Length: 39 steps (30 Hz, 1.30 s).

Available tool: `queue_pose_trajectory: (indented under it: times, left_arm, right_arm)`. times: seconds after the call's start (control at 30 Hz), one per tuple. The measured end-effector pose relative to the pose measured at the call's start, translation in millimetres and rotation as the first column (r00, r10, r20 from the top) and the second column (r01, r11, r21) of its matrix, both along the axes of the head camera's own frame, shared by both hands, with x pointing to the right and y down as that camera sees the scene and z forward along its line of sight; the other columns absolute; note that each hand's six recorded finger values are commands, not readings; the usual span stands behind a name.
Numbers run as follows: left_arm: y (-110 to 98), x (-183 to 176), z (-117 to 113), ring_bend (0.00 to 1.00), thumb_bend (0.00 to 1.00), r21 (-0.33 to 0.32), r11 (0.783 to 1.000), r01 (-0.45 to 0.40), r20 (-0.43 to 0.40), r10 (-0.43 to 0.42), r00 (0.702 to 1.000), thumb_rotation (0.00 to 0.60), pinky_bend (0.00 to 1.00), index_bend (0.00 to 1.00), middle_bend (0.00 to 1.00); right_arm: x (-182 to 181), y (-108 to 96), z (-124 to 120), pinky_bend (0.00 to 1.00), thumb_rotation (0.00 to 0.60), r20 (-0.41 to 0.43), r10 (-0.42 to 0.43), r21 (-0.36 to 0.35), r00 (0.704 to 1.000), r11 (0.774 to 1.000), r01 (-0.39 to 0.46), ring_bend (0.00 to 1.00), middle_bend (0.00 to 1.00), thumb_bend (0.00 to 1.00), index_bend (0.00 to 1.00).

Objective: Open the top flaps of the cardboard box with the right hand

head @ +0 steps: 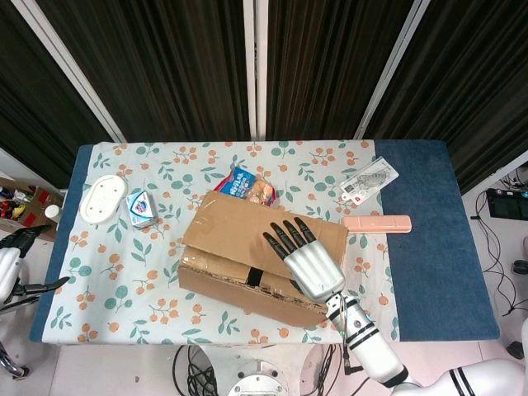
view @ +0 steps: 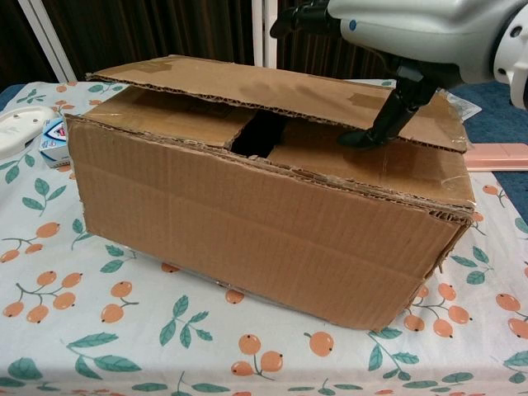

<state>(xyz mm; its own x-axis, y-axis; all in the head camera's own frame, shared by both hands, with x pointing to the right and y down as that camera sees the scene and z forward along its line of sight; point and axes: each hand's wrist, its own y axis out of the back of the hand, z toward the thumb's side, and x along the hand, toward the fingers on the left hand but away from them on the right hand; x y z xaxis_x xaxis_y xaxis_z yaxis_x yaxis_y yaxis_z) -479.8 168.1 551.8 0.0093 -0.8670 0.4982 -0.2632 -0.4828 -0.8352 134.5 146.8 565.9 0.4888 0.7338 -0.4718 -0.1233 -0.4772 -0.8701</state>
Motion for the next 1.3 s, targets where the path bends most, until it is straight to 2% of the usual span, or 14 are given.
queue_pose_trajectory:
  times: [0.13,0.33,0.63,0.83,1.03,1.17,1.3]
  left_arm:
    - [-0.8,0.2,-0.1,0.13,0.0,0.0,1.0,-0.002,0.002,0.002,1.0,0.458,0.19,0.15,0.17]
    - [-1.6,2.1,0.2,0.13,0.0,0.002,1.0,-0.011,0.001,0.011,1.0,0.458,0.19,0.15,0.17]
    - [-2.6,1.2,3.8,0.13,0.0,-0.007,1.0,-0.01,0.003,0.01,1.0,0.458,0.19,0.15,0.17]
    - [-4.8,3.5,6.4,0.13,0.0,-0.006,1.0,-0.015,-0.001,0.015,1.0,0.457,0.19,0.15,0.17]
    - [-4.4,2.3,5.2,0.13,0.0,-0.001,1.0,-0.02,0.004,0.02,1.0,0.451,0.19,0.15,0.17]
    - [-4.7,1.0,4.8,0.13,0.0,0.004,1.0,-0.014,0.006,0.014,1.0,0.448,0.19,0.15,0.17]
    - [-4.9,1.5,6.7,0.13,0.0,0.002,1.0,-0.014,0.007,0.014,1.0,0.448,0.19,0.15,0.17]
  right_arm:
    - [4.4,-10.0,-9.6,0.0,0.6,0.013,0.025,0.031,1.0,0.999,-0.025,0.0,0.0,0.19,0.0]
    - [15.0,-36.2,-25.6,0.0,0.6,0.021,0.075,0.097,0.997,0.992,-0.077,0.0,0.0,0.19,0.0]
    - [44.4,-93.5,-40.8,0.0,0.6,-0.004,0.187,0.185,0.982,0.966,-0.183,0.0,0.0,0.19,0.0]
    - [63.1,-126.5,-36.4,0.0,0.6,-0.05,0.238,0.239,0.97,0.946,-0.22,0.0,0.0,0.19,0.0]
    - [90.2,-158.8,-21.7,0.0,0.6,-0.113,0.311,0.304,0.944,0.915,-0.265,0.0,0.0,0.2,0.0]
    - [98.5,-167.0,-13.4,0.0,0.6,-0.087,0.332,0.295,0.939,0.909,-0.294,0.0,0.0,0.24,0.0]
    - [88.7,-164.6,-18.9,0.0,0.6,0.009,0.281,0.284,0.96,0.919,-0.272,0.0,0.0,0.41,0.0]
